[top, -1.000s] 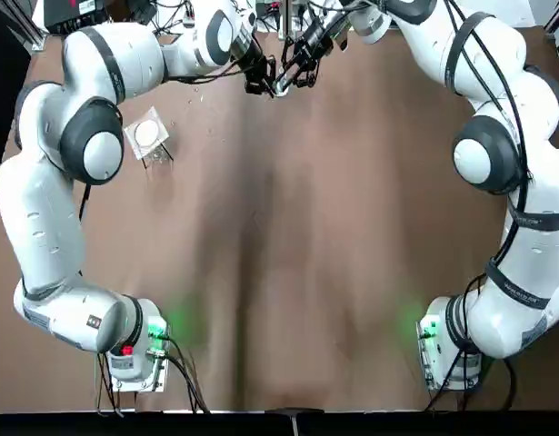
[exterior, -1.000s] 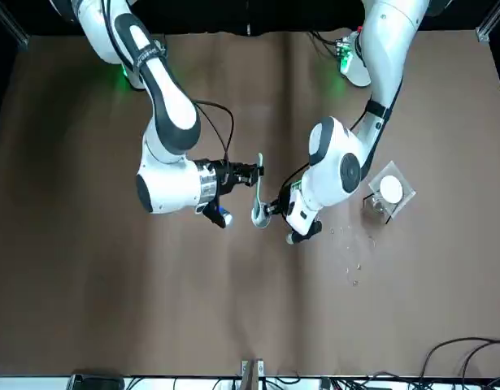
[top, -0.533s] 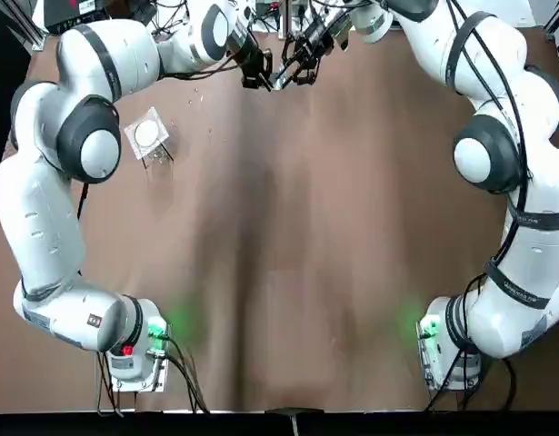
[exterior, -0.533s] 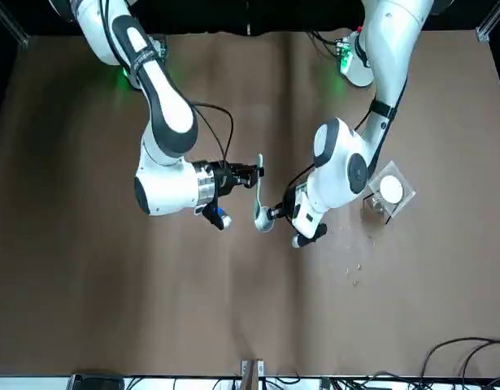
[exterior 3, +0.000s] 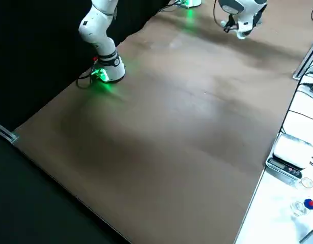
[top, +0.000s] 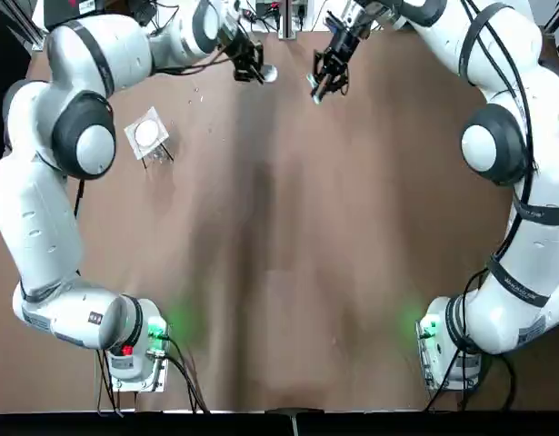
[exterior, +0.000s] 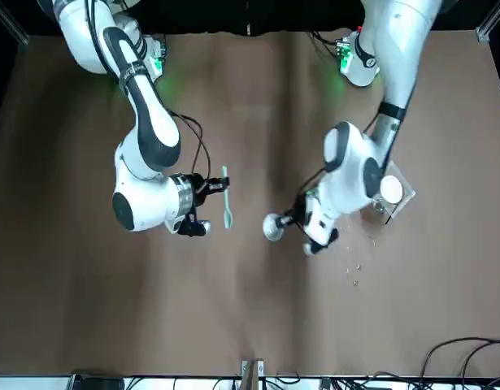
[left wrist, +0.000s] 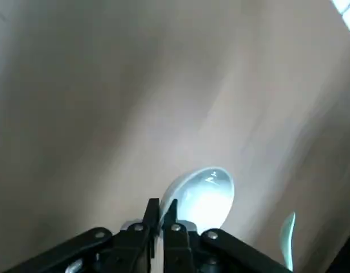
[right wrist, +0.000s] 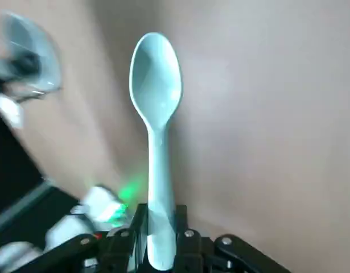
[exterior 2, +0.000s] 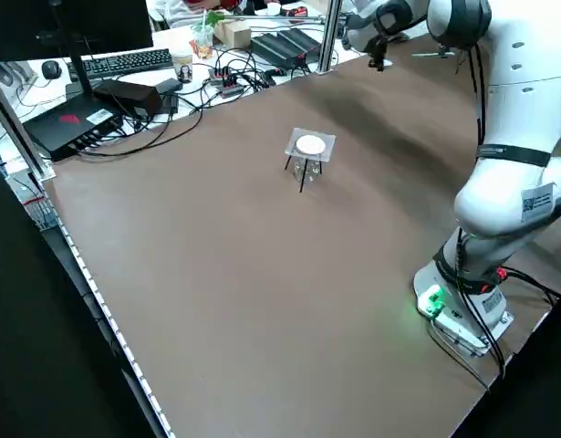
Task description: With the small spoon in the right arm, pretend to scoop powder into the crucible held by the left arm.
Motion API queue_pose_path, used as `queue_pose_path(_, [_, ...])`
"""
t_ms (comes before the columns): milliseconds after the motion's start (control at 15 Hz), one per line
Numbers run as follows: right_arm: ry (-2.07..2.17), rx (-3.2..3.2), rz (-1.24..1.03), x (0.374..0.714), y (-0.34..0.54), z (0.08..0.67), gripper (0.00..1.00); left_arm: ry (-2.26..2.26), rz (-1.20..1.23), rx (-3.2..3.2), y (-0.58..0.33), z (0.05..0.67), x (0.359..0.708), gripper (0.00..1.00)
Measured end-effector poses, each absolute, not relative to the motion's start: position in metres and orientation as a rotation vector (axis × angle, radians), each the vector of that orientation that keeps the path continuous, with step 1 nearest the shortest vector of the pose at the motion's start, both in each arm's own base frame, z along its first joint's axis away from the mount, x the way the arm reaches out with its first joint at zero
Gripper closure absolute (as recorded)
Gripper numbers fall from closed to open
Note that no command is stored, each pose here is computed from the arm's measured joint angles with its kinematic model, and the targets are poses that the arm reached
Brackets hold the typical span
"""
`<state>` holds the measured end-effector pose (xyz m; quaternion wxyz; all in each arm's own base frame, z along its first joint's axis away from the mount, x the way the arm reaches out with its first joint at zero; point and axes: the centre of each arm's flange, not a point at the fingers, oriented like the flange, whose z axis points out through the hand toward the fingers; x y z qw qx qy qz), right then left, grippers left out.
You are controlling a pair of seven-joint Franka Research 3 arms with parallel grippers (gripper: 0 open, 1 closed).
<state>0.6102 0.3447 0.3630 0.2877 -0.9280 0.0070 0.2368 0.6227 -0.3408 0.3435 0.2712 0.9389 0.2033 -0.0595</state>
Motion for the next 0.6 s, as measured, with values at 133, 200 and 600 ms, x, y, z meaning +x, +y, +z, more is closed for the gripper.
queue_pose_path(133, [-0.143, -2.547, 0.655, 0.611, 0.319, 0.354, 0.77, 0.594, -0.148, 2.518, -0.299, 0.35, 0.641, 0.93])
queue_pose_path(200, [-0.228, -2.573, 0.663, 0.613, 0.302, 0.349, 0.77, 0.603, -0.149, 2.517, -0.277, 0.356, 0.648, 0.93])
queue_pose_path(600, [-0.828, -2.662, 0.668, 0.64, 0.12, 0.29, 0.77, 0.512, -0.275, 2.586, -0.096, 0.393, 0.649, 0.93])
